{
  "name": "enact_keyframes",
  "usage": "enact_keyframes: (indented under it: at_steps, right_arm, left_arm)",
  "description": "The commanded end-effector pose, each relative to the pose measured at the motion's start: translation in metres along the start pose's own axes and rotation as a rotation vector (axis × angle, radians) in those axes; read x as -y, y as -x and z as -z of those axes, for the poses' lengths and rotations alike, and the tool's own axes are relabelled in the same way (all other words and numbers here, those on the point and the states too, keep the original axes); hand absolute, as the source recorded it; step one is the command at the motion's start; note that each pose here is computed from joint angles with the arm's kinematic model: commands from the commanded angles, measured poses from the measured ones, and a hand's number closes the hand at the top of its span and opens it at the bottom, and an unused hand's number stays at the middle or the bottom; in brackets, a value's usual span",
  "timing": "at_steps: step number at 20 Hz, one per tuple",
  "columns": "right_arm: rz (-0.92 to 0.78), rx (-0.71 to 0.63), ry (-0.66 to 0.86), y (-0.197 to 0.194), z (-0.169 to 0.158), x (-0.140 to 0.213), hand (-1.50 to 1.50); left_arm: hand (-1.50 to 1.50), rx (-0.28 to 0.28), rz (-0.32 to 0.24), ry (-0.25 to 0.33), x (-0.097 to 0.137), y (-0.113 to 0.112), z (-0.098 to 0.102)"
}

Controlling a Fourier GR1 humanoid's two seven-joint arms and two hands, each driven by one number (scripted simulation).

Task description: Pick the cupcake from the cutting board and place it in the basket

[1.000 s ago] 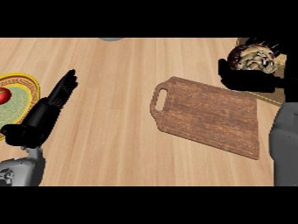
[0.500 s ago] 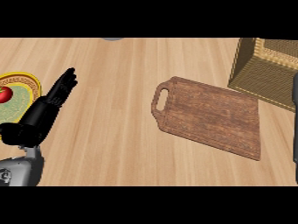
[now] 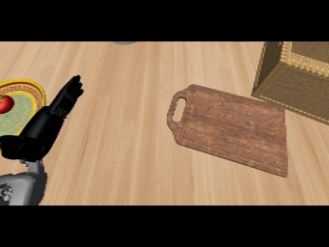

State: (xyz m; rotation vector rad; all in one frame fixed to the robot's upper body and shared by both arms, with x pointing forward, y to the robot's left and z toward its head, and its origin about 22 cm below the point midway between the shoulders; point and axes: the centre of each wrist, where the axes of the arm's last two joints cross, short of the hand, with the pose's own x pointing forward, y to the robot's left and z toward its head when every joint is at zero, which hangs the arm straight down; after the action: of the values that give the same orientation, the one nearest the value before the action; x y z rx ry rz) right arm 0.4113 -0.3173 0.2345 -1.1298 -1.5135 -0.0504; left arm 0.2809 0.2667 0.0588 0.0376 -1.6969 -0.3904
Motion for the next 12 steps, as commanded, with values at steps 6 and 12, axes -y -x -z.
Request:
enact_keyframes:
  at_steps: [6,12]
  right_arm:
    - [-0.005,0.002,0.018,0.058,0.026,-0.009,1.5]
    - [-0.074,0.034,0.092,0.119,0.023,-0.008,1.5]
  left_arm:
    - [0.0,0.013,0.014,0.014,0.013,0.005,-0.008]
    - [0.0,0.02,-0.012,0.026,0.005,-0.018,0.007]
